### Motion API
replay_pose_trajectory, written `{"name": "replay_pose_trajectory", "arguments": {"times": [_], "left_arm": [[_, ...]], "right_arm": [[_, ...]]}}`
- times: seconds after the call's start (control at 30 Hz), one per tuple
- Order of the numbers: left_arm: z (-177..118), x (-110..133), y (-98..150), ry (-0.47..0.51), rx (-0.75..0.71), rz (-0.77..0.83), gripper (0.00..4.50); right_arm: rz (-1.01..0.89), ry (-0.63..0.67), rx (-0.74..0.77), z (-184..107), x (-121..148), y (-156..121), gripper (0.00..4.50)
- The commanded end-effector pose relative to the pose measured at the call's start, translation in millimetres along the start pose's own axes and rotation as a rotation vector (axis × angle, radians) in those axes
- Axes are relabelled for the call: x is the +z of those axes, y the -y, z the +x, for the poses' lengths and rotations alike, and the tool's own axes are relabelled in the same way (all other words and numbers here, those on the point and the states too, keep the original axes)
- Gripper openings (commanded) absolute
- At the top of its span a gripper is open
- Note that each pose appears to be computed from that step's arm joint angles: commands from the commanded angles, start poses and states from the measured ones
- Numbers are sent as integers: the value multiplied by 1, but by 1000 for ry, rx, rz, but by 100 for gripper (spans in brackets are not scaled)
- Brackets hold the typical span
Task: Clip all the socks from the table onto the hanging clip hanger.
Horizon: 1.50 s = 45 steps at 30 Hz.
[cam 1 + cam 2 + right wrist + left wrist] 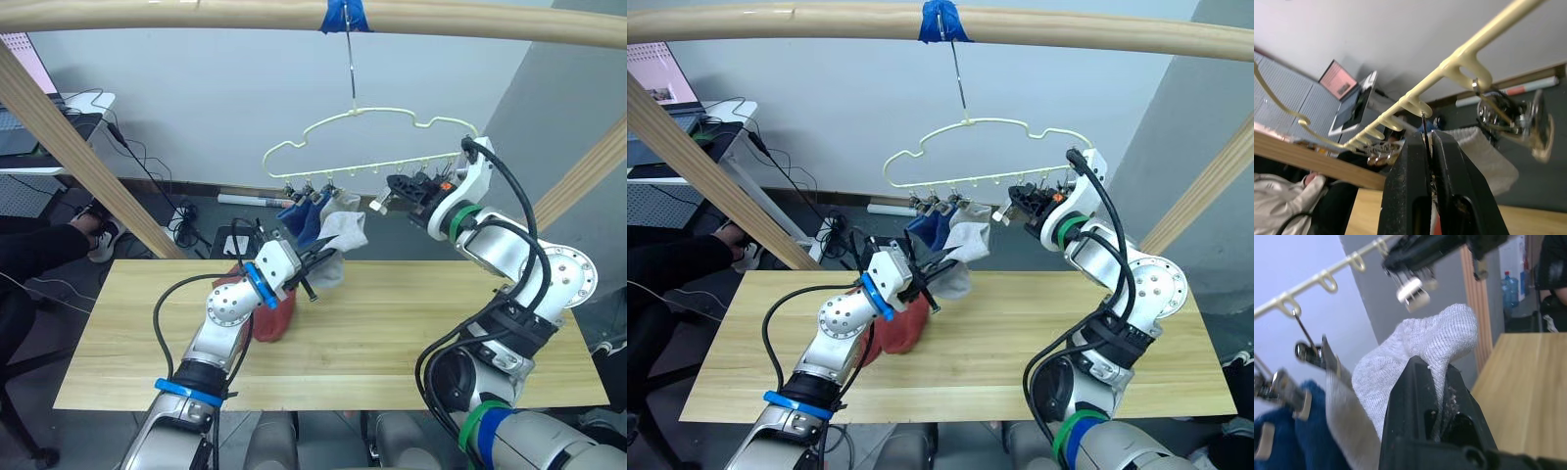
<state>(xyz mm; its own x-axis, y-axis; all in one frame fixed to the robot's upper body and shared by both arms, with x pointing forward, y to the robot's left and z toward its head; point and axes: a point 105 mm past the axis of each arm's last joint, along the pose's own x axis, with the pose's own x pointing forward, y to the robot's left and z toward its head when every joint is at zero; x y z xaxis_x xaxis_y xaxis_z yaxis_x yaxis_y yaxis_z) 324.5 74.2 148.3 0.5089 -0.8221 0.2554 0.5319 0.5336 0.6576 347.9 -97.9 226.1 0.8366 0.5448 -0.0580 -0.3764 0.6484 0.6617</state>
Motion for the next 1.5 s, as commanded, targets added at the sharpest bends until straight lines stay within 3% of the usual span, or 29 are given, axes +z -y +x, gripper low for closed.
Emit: {"name": "replay_pose_trajectory", "arguments": {"times": [0.03, 1.5], "left_arm": [[4, 12, -7, 62, 40, 42, 1], [46, 29, -2, 164, 22, 15, 1]], "right_arm": [[10, 9, 2, -3, 2, -5, 0], [79, -28, 61, 9, -12, -27, 0]]}}
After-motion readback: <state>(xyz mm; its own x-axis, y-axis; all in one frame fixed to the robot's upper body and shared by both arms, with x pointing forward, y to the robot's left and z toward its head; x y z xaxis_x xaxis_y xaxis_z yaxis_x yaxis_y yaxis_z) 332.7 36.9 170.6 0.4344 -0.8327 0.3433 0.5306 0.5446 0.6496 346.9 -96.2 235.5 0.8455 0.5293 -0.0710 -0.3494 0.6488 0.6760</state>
